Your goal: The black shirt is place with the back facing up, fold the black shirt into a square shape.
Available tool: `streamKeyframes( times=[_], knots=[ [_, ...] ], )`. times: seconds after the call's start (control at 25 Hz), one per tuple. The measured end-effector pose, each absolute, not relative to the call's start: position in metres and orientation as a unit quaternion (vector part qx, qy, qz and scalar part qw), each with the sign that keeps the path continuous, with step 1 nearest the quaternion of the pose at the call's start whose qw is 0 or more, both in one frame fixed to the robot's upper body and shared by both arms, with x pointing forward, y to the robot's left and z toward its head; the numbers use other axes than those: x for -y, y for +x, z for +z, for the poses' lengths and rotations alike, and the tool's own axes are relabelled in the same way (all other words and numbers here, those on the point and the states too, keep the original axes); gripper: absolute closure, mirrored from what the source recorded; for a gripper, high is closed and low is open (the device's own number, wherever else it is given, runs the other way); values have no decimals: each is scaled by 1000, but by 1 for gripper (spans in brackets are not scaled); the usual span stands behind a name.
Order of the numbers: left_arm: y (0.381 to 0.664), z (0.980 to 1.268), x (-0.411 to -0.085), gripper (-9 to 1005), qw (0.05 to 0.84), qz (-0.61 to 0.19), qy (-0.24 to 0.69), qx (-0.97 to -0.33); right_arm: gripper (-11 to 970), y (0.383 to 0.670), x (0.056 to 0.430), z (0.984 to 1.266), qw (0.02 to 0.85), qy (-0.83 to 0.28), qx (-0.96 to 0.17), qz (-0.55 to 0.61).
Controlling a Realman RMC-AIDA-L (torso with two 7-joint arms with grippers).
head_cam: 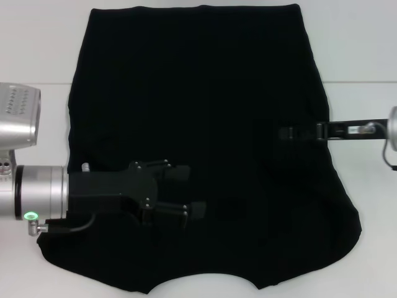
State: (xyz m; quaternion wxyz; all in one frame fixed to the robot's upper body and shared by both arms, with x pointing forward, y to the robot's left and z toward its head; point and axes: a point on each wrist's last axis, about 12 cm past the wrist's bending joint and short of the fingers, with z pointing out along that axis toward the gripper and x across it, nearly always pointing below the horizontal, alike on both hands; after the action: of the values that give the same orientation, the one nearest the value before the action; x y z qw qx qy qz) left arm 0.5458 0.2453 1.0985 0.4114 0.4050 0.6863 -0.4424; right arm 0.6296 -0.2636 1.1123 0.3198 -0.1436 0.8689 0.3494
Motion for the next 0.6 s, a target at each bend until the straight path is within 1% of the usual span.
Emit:
streamKeyframes(
  times=[0.08,0.28,0.36,0.56,0.6],
  knots=[
    [546,1099,-247,76,409,-443,400,-690,374,628,274,1111,321,-135,-872,343],
    [544,1098,-261,79,394,-436,376,-717,271,618,296,1108,322,-117,-873,346],
    [542,1098,-269,80,387,-430,360,-732,276,614,299,1107,325,-117,-868,357],
    [532,1094,-306,83,379,-393,295,-784,288,605,295,1106,337,-133,-848,387],
    [532,1094,-306,83,379,-393,295,-784,290,604,293,1105,339,-135,-845,390]
  ],
)
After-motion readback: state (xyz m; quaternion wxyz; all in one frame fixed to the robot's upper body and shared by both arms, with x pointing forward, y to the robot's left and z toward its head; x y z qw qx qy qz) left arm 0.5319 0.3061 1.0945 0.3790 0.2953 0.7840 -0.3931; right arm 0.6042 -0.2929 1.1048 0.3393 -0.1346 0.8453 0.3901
